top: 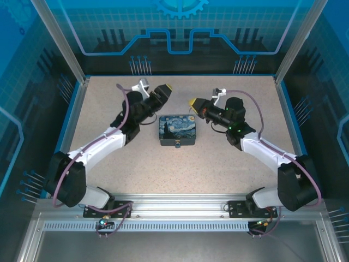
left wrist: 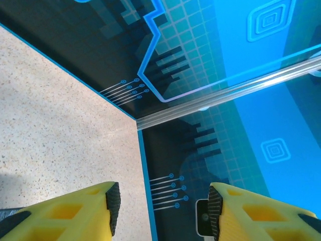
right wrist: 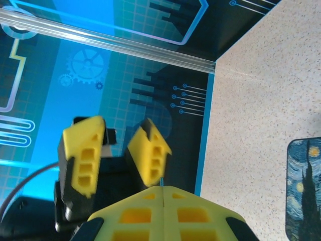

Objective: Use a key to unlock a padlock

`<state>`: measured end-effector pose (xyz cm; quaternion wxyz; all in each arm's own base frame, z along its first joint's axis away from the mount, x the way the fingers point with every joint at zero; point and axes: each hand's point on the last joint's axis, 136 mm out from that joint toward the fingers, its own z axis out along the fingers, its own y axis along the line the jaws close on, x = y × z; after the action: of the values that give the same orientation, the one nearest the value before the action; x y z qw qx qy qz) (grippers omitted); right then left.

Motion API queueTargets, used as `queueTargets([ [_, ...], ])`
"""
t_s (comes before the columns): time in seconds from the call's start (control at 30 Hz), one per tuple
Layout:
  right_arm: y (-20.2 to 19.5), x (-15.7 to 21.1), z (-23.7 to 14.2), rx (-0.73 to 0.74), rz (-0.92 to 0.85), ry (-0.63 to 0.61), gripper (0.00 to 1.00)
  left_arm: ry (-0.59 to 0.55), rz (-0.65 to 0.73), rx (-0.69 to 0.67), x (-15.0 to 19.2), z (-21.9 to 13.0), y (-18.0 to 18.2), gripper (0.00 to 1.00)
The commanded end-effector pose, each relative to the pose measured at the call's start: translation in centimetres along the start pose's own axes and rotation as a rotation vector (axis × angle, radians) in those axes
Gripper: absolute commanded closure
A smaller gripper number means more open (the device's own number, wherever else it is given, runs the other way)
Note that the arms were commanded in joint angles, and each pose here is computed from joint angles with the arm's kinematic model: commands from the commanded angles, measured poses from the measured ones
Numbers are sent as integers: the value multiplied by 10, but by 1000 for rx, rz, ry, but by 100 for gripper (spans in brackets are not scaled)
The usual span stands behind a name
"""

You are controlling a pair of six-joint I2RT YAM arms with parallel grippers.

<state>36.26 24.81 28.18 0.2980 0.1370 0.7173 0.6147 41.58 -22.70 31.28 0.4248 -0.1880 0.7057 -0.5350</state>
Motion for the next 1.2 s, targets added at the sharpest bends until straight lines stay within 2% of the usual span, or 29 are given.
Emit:
queueTargets([
  [0.0, 5, 11, -3, -26, -25, 91, 100, 265, 44, 88, 26, 0, -23, 48],
  [0.17, 12, 19, 4, -80, -24, 177, 100, 410, 34, 125, 41, 9, -27, 48],
  [0.5, 22, 18, 12, -100, -31, 177, 100, 490, -26, 132, 64, 13, -14, 56],
  [0.7, 23, 16, 15, -103, -27, 167, 100, 506, -59, 146, 74, 17, -12, 59],
  [1.17, 17, 13, 16, -88, -17, 145, 100, 469, -201, 165, 83, 23, -1, 74],
])
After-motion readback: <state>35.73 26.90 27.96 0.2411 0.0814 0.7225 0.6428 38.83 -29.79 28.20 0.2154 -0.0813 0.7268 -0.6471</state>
